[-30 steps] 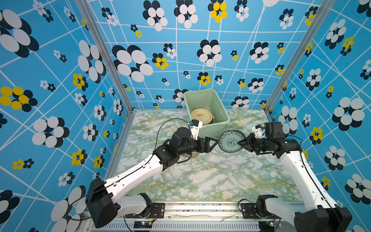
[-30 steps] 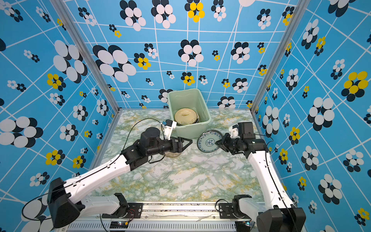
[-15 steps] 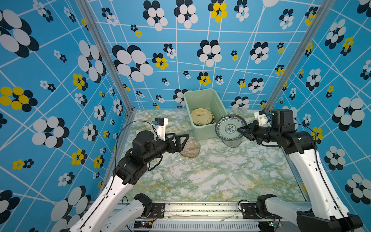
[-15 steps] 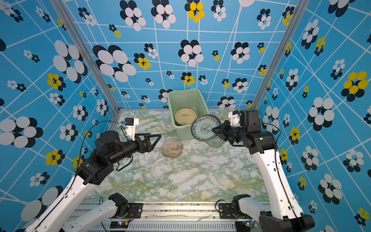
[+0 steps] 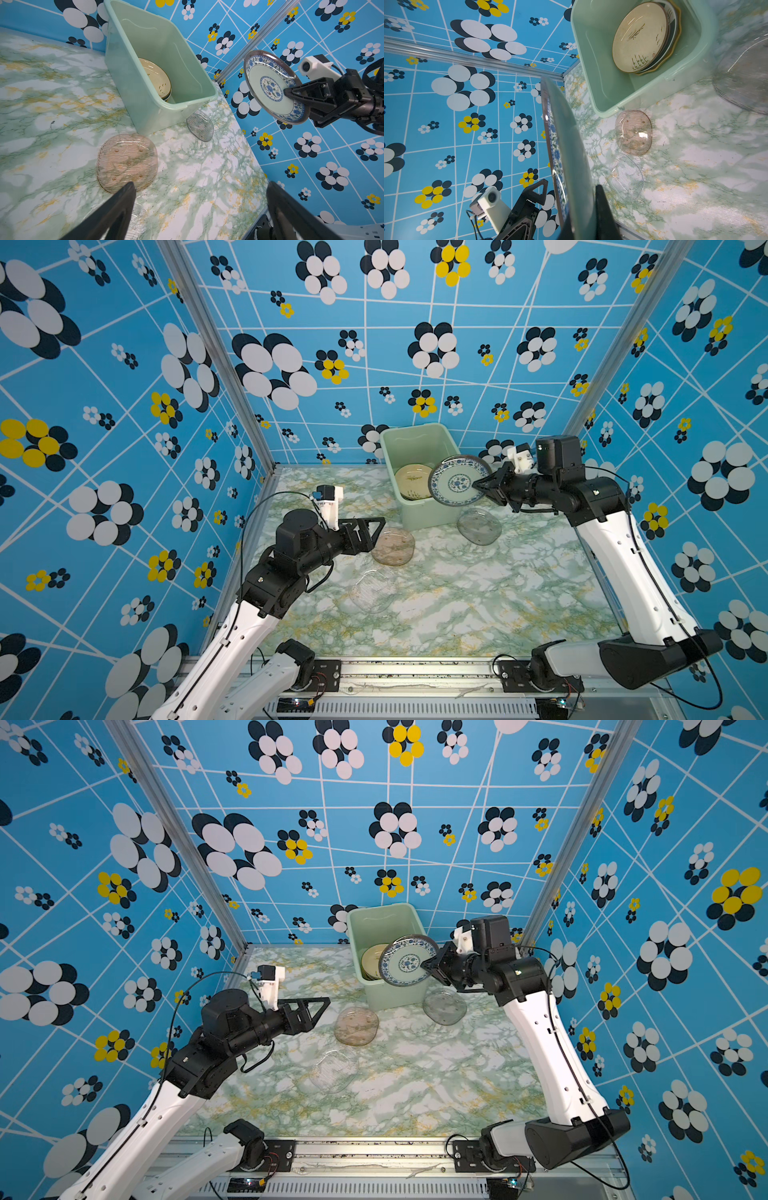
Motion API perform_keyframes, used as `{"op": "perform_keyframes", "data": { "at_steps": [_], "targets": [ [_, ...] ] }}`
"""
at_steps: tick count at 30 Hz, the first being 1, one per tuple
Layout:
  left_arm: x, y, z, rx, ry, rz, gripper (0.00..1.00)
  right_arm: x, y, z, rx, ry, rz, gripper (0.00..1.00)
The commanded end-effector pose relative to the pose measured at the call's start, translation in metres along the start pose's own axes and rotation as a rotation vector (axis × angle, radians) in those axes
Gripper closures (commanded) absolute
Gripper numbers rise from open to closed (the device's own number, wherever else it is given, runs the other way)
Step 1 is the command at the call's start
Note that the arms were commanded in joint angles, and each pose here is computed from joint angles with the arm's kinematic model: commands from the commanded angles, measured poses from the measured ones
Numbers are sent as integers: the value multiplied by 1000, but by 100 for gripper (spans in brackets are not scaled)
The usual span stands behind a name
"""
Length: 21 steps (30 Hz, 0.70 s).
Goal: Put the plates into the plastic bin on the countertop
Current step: 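Lift the floral plate upright with the right gripper while the left arm withdraws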
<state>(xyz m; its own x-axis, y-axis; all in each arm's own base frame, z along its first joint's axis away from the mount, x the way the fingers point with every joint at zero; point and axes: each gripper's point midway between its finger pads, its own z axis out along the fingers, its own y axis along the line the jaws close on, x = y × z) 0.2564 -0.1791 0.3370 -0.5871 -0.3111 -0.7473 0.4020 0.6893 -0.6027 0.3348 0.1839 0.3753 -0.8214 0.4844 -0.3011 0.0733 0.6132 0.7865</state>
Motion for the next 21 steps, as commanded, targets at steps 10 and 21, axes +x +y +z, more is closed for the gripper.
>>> {"op": "perform_keyframes", "data": {
  "at_steps": [10,21],
  "targets": [
    [-14,-6,19,37,-5,-12,1,-37,32,72,19,-6,21,100],
    [-11,13,31,-31,19,-28,1,-65,6,142,138,-34,68,100]
  ]
}}
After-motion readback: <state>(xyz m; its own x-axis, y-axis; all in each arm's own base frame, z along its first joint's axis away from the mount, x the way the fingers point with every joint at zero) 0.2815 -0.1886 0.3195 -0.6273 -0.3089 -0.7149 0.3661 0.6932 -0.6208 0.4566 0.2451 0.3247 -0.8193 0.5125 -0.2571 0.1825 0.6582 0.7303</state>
